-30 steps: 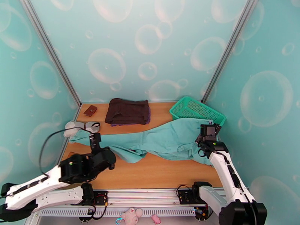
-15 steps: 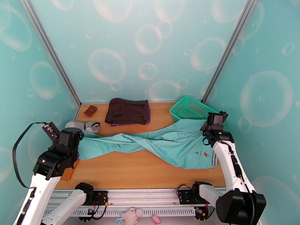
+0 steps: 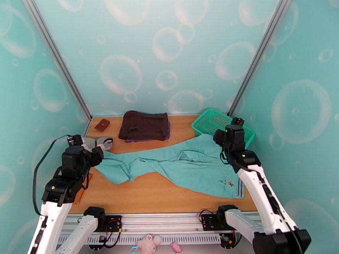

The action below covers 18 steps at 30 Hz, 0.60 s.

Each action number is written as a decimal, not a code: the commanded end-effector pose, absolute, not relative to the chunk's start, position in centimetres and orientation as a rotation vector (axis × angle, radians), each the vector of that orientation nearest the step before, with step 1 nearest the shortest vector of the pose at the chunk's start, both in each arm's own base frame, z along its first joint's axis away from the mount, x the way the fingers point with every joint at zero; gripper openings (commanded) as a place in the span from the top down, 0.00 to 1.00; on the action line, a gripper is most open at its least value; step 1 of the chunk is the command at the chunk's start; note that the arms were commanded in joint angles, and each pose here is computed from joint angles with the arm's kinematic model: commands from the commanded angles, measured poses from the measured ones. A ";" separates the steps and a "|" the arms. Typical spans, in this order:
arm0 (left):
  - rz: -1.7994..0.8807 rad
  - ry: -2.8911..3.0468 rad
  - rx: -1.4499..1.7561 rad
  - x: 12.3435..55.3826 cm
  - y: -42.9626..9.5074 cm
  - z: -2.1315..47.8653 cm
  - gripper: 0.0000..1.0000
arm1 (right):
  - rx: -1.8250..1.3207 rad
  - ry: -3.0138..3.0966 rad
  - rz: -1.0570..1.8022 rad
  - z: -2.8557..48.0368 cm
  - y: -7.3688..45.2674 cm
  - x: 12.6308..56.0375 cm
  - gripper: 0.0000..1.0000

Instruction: Fold and stack the trousers

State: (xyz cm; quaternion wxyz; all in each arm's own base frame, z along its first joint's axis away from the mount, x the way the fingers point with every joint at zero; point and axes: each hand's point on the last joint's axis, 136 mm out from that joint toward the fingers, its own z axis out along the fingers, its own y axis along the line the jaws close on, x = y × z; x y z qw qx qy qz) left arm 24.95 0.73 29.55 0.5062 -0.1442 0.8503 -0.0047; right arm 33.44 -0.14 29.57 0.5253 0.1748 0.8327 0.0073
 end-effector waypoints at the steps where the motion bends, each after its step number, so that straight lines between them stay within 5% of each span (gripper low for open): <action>1: -0.214 2.077 -0.204 27.4 -3.8 28.9 0.26 | 0.235 2.012 0.214 30.0 6.0 33.4 0.39; 9: -0.221 2.425 0.084 31.3 -15.7 16.5 0.31 | -0.184 2.311 0.391 15.6 20.4 31.0 0.39; 18: -0.084 2.295 -0.218 28.9 -9.2 18.4 0.29 | -0.349 2.348 0.414 9.5 28.7 30.9 0.39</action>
